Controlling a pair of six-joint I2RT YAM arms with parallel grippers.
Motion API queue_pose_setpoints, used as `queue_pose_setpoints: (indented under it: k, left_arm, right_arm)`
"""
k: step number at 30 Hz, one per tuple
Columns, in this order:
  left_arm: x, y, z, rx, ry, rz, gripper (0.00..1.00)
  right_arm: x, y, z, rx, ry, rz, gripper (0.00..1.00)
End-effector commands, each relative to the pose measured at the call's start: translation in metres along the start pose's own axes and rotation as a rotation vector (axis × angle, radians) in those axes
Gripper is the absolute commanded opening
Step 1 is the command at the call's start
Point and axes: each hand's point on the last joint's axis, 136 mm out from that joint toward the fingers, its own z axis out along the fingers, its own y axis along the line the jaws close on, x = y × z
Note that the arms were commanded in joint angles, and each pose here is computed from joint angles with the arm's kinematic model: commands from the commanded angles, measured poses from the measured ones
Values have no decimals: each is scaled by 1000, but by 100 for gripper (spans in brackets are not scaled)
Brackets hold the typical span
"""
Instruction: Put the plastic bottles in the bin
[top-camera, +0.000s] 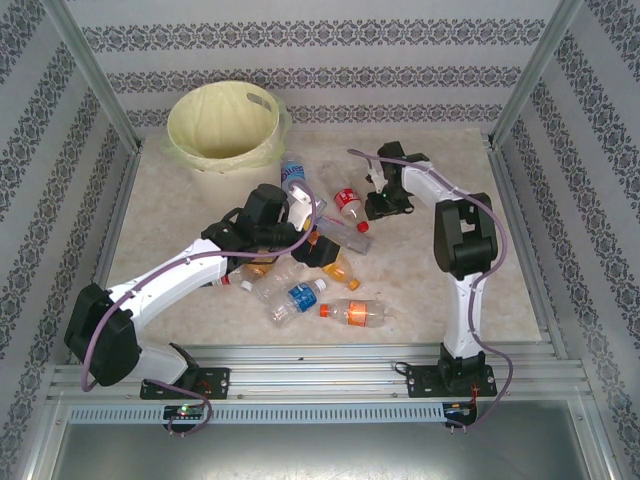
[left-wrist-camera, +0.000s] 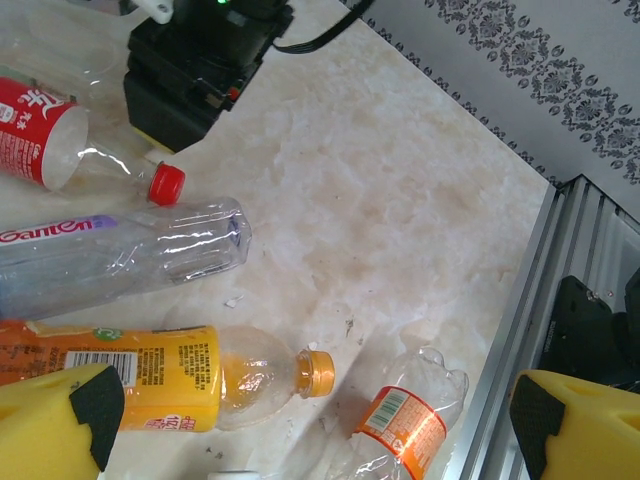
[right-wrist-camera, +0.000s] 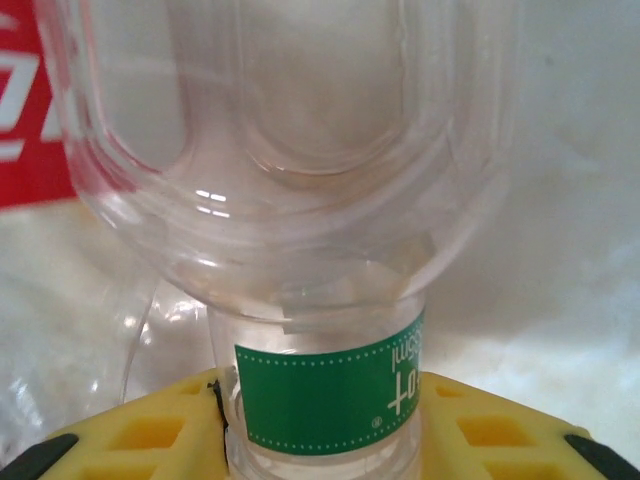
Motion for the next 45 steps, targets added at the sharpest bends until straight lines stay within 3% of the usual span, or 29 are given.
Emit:
queue_pose_setpoints:
  k: [1,9,15,30,45]
  left_arm:
    - [-19,-11,4,46,-50,-63,100]
    - [-26,2,17,109,-32,-365,100]
    - [-33,25,15,129,-69,-498,100]
    - [-42,34,13,197,-156,-508,100]
    - [-39,46,20,229,-145,-614,96]
  right_arm:
    - [1,3,-32,25,-72,14,37]
    - [40,26,-72,-16,-166,97,35]
    - [69,60,-99,-95,-234,125,35]
    - [114,166,-135,-401,-312,101,35]
    - [118,199,-136,-505,-301,53,35]
